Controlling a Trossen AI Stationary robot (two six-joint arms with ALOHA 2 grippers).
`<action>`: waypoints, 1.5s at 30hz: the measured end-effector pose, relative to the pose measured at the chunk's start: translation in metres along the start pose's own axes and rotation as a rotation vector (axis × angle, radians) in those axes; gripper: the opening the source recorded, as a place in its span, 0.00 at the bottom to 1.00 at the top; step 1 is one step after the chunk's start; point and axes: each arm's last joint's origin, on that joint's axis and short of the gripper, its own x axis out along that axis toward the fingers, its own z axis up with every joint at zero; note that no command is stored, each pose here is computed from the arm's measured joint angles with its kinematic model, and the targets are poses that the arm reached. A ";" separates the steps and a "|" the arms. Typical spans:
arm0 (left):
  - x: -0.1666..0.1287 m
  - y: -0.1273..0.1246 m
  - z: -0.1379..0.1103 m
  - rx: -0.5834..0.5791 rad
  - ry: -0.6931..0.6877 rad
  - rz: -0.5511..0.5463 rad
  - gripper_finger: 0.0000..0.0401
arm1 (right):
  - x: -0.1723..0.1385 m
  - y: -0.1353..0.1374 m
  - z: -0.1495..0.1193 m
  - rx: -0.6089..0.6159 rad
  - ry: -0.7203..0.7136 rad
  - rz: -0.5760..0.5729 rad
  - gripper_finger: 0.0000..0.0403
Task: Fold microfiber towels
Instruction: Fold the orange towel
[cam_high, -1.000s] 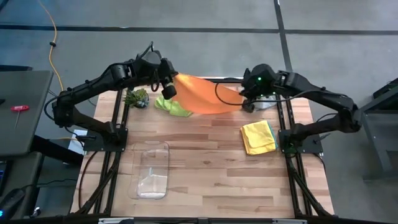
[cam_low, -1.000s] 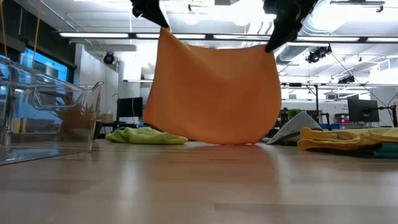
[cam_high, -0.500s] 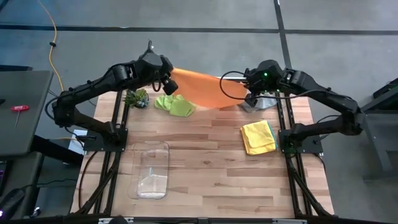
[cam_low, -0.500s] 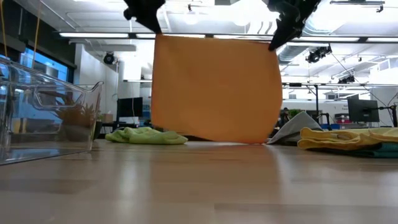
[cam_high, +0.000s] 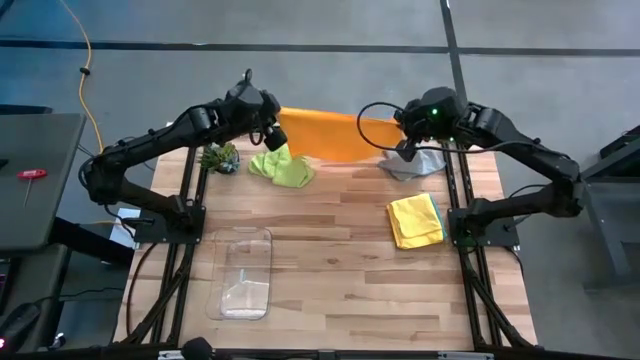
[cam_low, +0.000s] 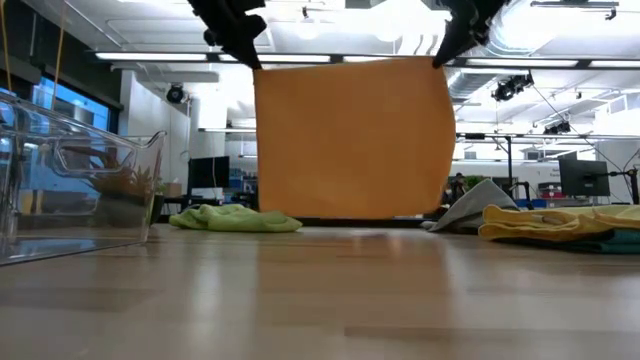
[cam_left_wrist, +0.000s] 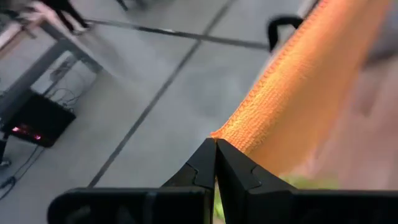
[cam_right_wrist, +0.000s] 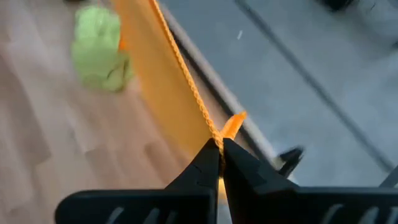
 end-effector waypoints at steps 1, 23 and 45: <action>-0.001 -0.003 -0.001 0.017 0.013 -0.024 0.00 | 0.003 0.003 -0.004 0.005 0.030 0.011 0.00; -0.033 -0.142 -0.109 -0.019 0.432 -0.427 0.00 | 0.045 0.138 -0.097 0.163 0.254 0.418 0.00; -0.075 -0.191 -0.128 -0.184 0.383 -0.503 0.00 | 0.035 0.173 -0.128 0.341 0.342 0.482 0.00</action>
